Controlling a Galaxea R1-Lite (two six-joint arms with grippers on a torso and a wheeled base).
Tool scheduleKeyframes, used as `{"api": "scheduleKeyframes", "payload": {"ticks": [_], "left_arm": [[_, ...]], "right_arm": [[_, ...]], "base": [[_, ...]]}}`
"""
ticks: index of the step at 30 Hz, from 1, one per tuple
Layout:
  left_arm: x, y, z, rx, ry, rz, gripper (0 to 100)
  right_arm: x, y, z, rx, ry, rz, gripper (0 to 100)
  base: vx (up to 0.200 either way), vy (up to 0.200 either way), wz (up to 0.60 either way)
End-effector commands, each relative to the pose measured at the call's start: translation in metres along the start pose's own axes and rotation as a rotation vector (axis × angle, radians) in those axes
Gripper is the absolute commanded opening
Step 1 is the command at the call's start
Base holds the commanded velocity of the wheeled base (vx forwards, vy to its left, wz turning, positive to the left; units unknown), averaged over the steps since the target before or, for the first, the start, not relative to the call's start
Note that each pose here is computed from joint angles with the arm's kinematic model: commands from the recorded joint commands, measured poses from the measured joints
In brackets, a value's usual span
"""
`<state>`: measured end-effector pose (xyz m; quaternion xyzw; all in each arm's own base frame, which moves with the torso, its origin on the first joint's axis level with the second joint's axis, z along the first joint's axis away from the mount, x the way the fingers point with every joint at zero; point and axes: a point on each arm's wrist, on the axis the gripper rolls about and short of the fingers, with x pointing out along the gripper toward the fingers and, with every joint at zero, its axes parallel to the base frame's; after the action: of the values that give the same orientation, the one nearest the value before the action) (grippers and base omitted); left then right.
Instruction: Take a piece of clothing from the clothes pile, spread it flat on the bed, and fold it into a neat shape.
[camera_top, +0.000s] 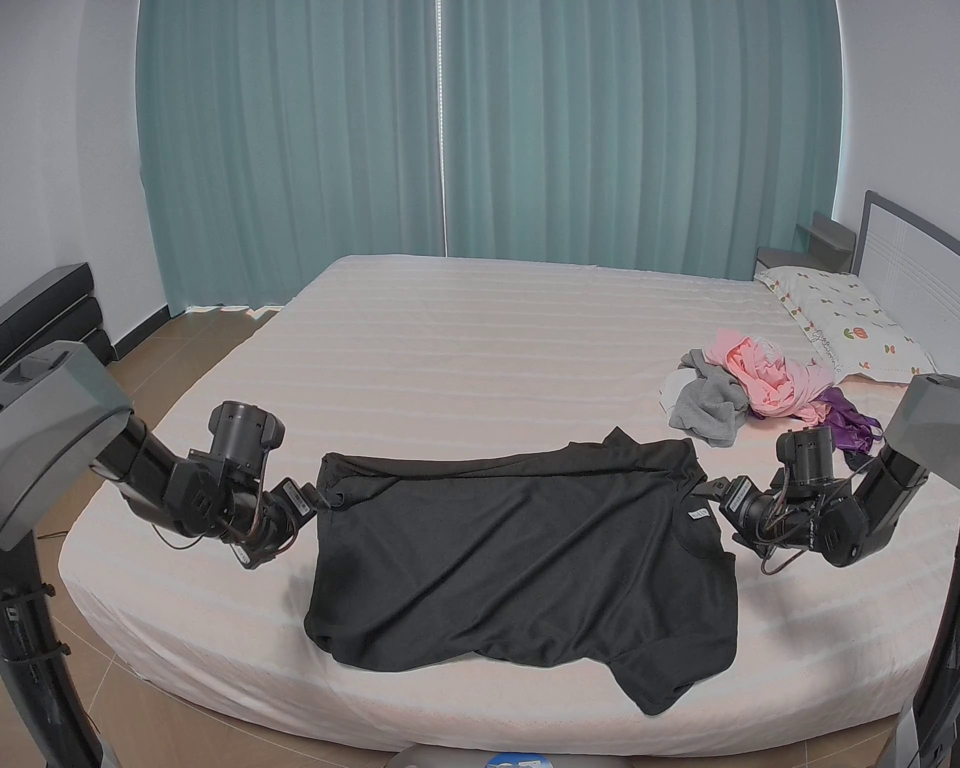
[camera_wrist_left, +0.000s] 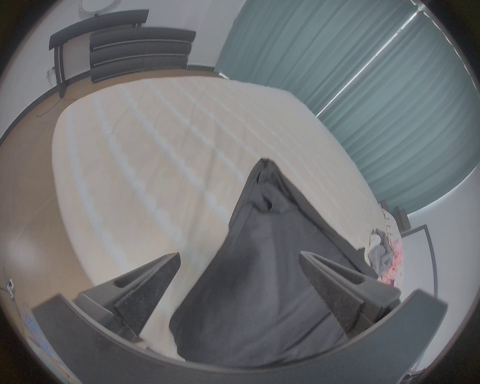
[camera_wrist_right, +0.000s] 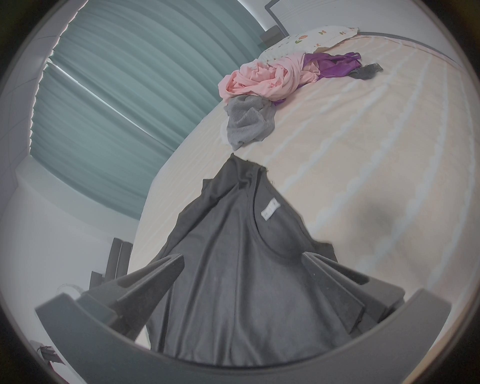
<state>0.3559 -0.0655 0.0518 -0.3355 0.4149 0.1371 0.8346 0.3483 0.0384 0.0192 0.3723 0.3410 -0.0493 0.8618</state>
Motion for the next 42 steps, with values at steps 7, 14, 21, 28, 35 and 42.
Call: {"api": "scheduleKeyframes", "payload": {"ticks": [7, 14, 21, 28, 35, 42], "left_arm": [[-0.05, 0.031, -0.047, -0.049, 0.127, -0.052, 100], [-0.048, 0.032, -0.057, -0.09, 0.141, -0.07, 100], [-0.015, 0.04, -0.076, -0.064, 0.141, -0.035, 100], [0.011, 0.04, -0.089, -0.029, 0.07, 0.011, 100], [0.015, 0.04, -0.089, -0.037, 0.019, -0.005, 100], [0.008, 0.043, -0.084, -0.056, 0.019, -0.011, 100]], "right_arm": [[-0.047, -0.014, -0.046, -0.023, 0.082, 0.041, 100], [-0.046, -0.016, -0.049, 0.105, 0.103, 0.081, 100], [-0.046, -0.025, -0.057, 0.11, 0.14, 0.048, 100], [-0.044, -0.028, -0.062, 0.094, 0.158, 0.03, 100], [-0.038, -0.036, -0.087, -0.024, 0.189, -0.064, 100], [-0.041, -0.033, -0.095, -0.116, 0.164, -0.095, 100]], "base": [[-0.086, 0.0, 0.0], [-0.171, 0.0, 0.0], [0.0, 0.0, 0.0], [0.0, 0.0, 0.0], [0.0, 0.0, 0.0], [0.0, 0.0, 0.0]]}}
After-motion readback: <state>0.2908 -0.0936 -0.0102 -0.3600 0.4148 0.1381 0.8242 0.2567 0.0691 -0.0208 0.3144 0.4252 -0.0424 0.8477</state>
